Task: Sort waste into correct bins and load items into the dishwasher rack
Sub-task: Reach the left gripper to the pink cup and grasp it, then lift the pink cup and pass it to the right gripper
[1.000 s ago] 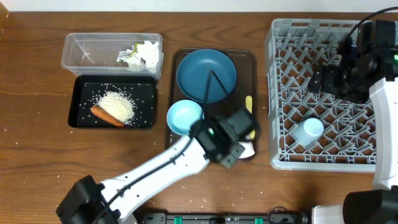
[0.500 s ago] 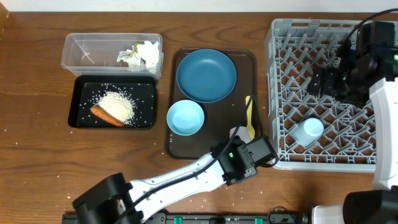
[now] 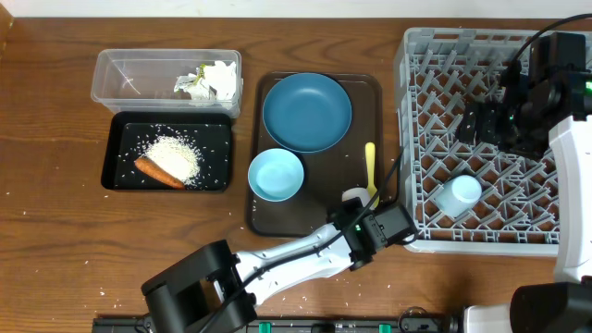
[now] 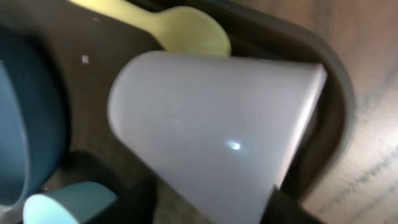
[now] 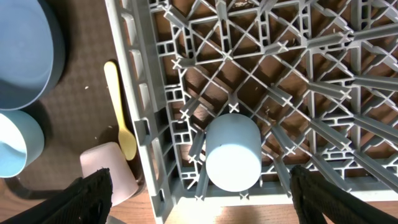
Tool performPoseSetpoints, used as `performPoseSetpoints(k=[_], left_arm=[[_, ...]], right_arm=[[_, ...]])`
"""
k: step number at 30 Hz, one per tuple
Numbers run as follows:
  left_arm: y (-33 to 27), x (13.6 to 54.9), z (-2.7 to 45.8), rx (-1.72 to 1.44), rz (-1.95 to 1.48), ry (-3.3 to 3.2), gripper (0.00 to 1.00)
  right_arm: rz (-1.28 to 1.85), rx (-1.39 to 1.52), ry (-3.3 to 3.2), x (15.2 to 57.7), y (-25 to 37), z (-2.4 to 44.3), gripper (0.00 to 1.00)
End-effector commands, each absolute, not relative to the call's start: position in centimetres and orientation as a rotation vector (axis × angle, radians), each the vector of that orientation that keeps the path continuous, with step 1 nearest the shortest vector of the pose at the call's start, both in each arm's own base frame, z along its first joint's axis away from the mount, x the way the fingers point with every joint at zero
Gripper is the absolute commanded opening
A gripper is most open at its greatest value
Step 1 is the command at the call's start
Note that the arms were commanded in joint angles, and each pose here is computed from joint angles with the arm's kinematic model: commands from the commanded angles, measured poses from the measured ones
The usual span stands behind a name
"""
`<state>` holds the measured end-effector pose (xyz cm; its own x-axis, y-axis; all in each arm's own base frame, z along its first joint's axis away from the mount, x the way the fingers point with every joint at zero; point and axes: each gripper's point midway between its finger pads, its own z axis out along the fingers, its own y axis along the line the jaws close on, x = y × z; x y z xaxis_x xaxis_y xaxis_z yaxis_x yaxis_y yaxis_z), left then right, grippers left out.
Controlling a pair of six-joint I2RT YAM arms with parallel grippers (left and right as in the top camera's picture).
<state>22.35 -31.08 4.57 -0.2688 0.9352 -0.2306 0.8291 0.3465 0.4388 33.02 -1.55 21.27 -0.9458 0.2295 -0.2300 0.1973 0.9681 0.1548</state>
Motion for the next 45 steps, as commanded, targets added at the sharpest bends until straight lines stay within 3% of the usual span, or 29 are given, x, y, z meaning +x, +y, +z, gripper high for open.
performPoseSetpoints(k=[1,9,19,35,45], left_arm=[[-30.5,23.1,4.7,1.528,0.386,2.148,0.36],[-30.5,23.1,4.7,1.525,0.385,2.15,0.06],[-30.4,23.4,5.4,1.462,0.382,2.162,0.06],[-29.3,23.8,16.4,1.058,0.101,2.152,0.06],[-26.1,25.8,19.9,0.695,-0.502,2.378,0.06]], right_arm=[[0.201,0.276,2.868,33.1,-1.1,21.4,0.89],[0.201,0.276,2.865,33.2,-1.1,21.5,0.89],[0.201,0.276,2.862,33.3,-1.1,21.5,0.89],[0.219,0.269,2.852,33.5,-0.8,21.6,0.89],[0.767,-0.116,2.605,36.0,6.1,25.2,0.89]])
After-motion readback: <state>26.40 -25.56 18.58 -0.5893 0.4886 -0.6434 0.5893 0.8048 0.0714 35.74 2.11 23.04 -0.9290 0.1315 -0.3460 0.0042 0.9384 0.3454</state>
